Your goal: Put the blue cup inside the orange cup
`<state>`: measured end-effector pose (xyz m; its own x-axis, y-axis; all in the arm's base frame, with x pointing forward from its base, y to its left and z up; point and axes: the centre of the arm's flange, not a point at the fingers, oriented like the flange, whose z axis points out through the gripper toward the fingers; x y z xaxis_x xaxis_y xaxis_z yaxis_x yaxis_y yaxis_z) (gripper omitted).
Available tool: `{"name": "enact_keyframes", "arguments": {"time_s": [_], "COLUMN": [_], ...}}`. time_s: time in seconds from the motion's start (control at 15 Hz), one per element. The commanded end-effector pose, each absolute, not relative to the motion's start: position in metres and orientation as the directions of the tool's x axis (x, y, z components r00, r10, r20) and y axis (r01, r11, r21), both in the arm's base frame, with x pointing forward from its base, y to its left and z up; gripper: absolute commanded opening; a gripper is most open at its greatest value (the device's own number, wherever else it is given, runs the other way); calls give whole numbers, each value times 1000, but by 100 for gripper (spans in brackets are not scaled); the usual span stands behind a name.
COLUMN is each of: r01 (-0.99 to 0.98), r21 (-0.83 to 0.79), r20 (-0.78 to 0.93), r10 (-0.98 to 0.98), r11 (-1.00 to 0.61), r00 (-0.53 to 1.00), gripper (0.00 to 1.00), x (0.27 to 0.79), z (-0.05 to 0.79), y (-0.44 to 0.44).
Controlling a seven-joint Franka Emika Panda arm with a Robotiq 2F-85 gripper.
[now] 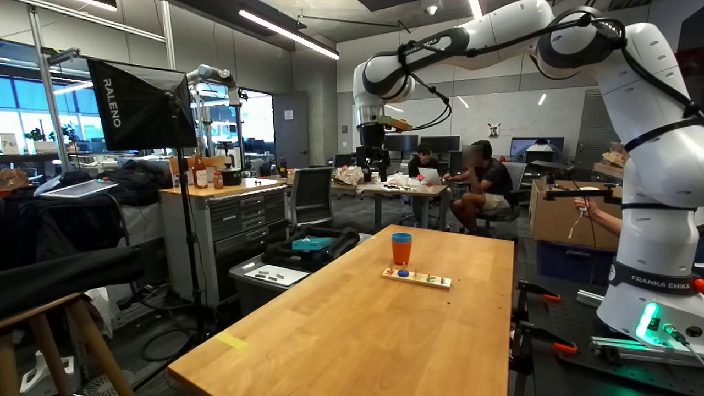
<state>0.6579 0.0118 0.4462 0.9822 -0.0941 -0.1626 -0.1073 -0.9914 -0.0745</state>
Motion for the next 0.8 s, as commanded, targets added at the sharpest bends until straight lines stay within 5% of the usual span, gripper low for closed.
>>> {"name": "enact_keyframes", "arguments": {"time_s": [0.0, 0.73], "r01": [5, 50], "r21": [-75, -69], "r20": [-153, -128], "r10": [17, 58], "r11": [-997, -996], "r00": [988, 990], "gripper": [100, 100], "x": [659, 661], "z": [470, 467], "y": [18, 20]}}
